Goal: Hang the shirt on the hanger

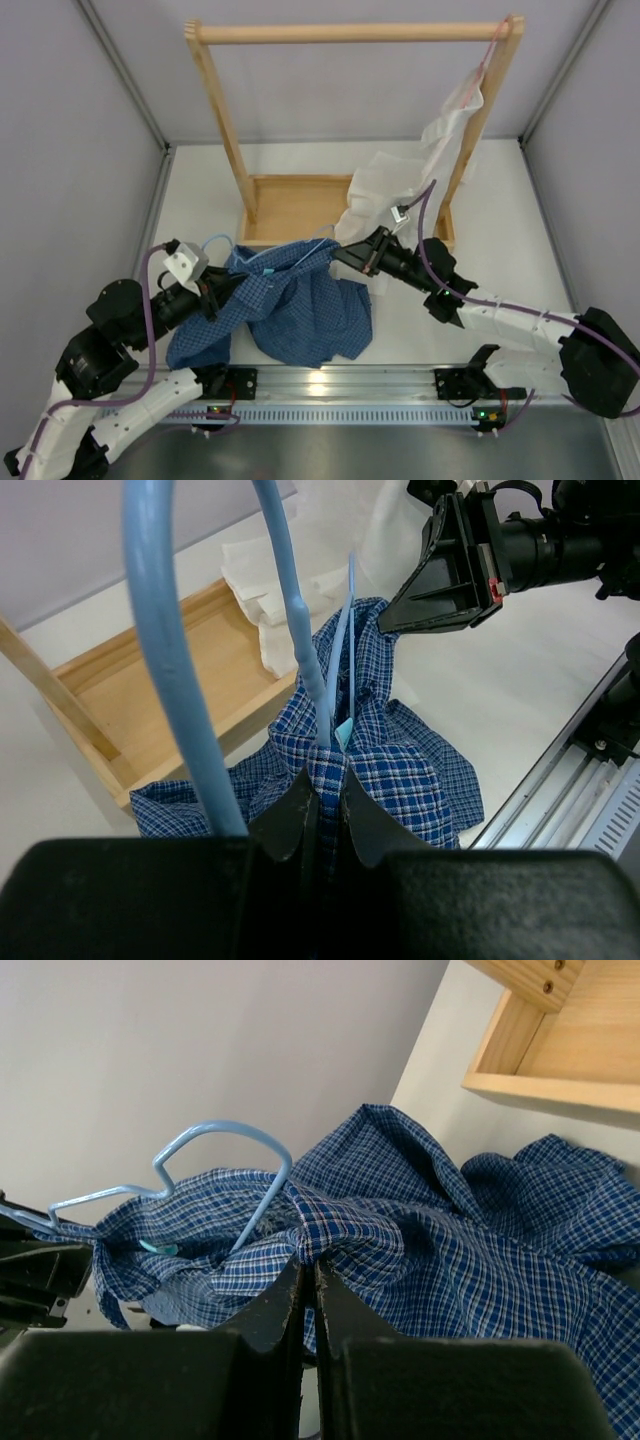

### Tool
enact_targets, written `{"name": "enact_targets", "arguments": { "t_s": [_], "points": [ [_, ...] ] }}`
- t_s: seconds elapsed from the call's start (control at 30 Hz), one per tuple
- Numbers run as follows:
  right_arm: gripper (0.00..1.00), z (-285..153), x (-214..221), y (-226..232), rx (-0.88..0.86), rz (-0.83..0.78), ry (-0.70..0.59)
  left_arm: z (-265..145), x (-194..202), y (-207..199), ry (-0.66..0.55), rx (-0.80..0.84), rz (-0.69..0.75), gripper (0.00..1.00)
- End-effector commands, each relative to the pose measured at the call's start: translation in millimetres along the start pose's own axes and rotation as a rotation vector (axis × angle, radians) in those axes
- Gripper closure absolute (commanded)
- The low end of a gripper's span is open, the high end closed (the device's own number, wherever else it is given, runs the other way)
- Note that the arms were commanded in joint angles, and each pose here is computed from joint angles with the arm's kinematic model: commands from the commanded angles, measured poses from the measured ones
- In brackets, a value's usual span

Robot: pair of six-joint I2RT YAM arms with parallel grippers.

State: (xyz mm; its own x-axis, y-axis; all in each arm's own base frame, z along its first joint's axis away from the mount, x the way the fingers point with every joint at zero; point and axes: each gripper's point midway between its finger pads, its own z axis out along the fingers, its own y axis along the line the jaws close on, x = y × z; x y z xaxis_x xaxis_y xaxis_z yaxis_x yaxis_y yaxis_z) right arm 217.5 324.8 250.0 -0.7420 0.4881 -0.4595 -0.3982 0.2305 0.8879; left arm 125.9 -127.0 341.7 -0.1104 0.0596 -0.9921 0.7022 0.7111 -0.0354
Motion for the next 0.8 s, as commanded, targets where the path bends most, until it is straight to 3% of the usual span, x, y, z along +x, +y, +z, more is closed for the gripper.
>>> {"name": "enact_targets", "arguments": {
  "t_s": [0.0,0.13,0.43,0.77],
  "points": [
    [1.0,-2.3,-13.3,31.6,-0.117,-0.016,-0.095,-4.2,-7.3,-10.5,-0.017,0.055,-0.015,1.0],
    [1.0,-11.2,-6.6,33.9,-0.127,0.004,-0.123,-3.9,-3.7,-20.8,-0.006,0.114,-0.014,1.0],
    [1.0,-42.1,-36.8,7.2,0.08,-0.003,-0.286,-11.2,5.4,-30.6,0.017,0.164,-0.042,1.0],
    [1.0,-53.7,-63.3,39.1,0.127,-0.123,-0.309,-19.3,-1.5,-48.4,0.0,0.269,-0.029,1.0]
  ]
}}
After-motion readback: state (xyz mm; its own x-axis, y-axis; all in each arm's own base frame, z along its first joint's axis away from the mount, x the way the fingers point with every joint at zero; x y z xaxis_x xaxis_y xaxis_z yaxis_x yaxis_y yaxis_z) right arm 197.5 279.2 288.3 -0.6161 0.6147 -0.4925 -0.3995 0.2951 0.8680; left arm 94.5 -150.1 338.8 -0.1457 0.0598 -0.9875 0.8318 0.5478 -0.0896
